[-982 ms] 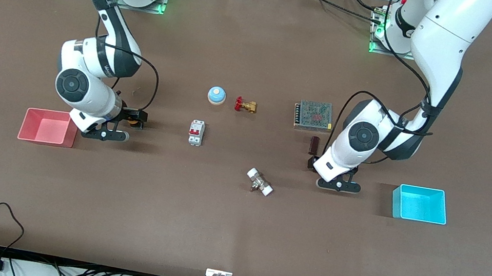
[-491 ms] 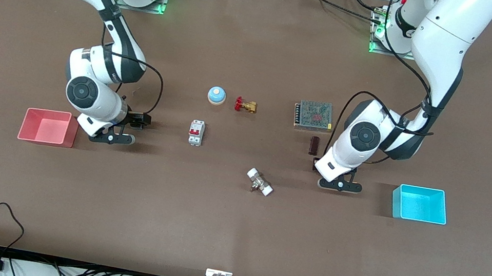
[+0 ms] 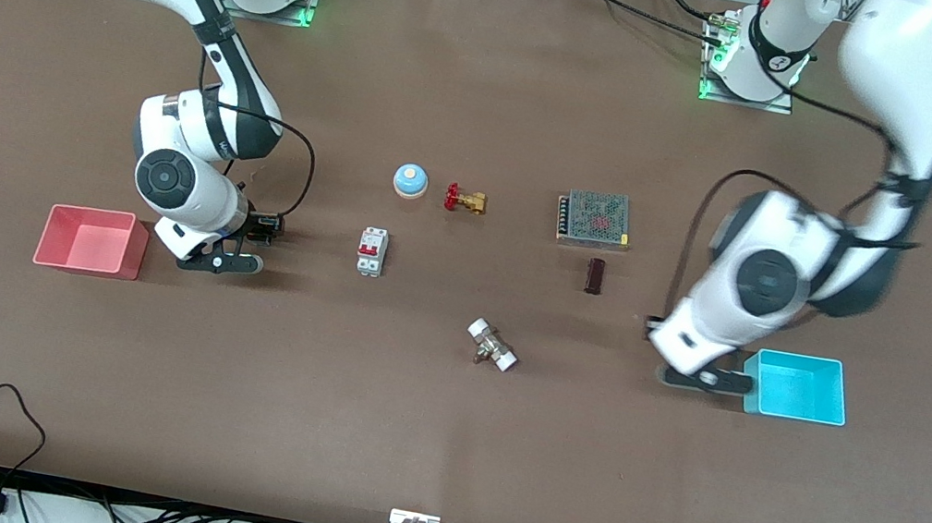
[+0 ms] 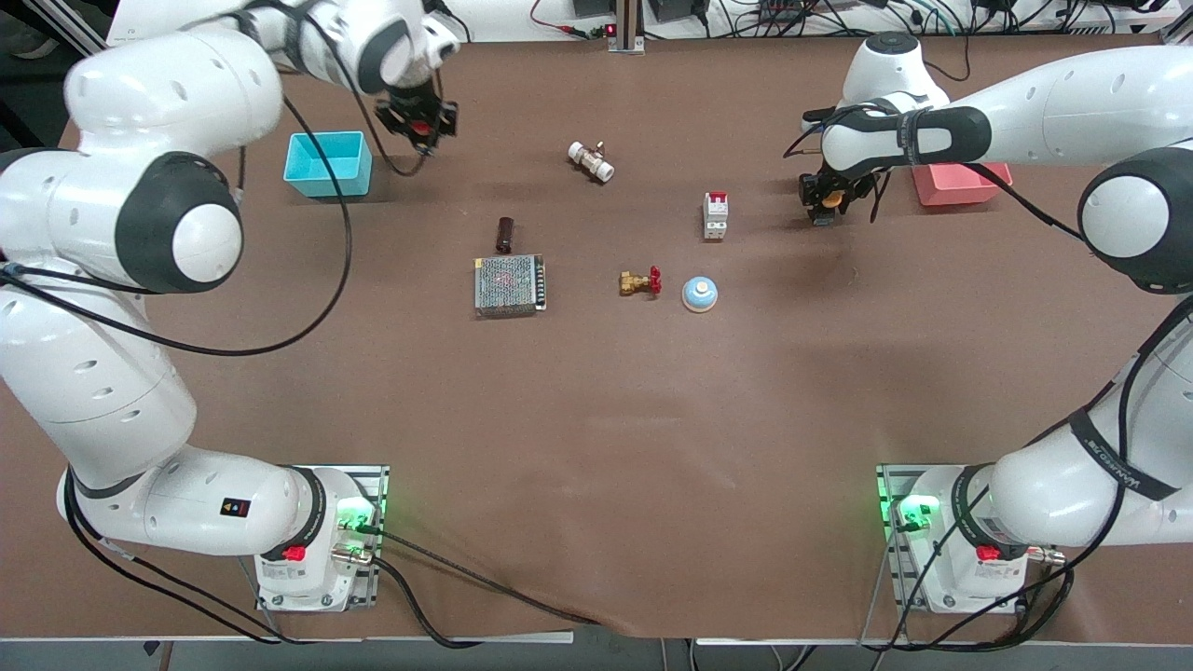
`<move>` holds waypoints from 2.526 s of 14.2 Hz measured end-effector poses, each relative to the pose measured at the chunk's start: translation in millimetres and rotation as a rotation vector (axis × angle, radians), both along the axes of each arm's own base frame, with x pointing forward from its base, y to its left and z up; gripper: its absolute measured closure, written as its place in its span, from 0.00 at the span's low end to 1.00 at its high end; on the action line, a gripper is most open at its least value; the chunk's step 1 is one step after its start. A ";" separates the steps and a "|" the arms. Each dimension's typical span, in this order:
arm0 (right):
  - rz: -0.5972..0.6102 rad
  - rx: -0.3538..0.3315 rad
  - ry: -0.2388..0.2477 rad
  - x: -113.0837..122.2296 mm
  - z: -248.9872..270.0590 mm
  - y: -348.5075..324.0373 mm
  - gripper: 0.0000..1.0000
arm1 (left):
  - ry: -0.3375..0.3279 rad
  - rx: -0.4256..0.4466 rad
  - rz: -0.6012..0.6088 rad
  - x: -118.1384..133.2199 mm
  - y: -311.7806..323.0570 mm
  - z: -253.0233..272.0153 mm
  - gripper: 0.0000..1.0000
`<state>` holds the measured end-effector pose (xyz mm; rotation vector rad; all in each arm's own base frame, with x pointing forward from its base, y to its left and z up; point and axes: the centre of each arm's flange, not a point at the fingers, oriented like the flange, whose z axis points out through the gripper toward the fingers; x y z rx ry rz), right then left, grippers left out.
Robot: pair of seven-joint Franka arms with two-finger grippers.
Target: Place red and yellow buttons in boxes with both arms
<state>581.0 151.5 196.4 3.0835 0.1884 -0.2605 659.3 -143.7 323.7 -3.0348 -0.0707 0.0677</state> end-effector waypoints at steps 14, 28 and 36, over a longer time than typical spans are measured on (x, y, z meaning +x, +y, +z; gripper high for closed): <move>-0.065 -0.050 -0.132 44.8 181.3 -119.2 0.57 | -0.007 -0.060 -0.024 20.4 197.9 -100.5 0.62; -0.047 -0.014 -0.141 62.2 55.0 -262.4 0.57 | -0.011 -0.069 -0.034 16.5 191.6 -64.9 0.00; -0.032 -0.015 -0.109 59.4 14.4 -262.0 0.57 | 0.088 -0.049 -0.073 10.2 143.2 162.5 0.00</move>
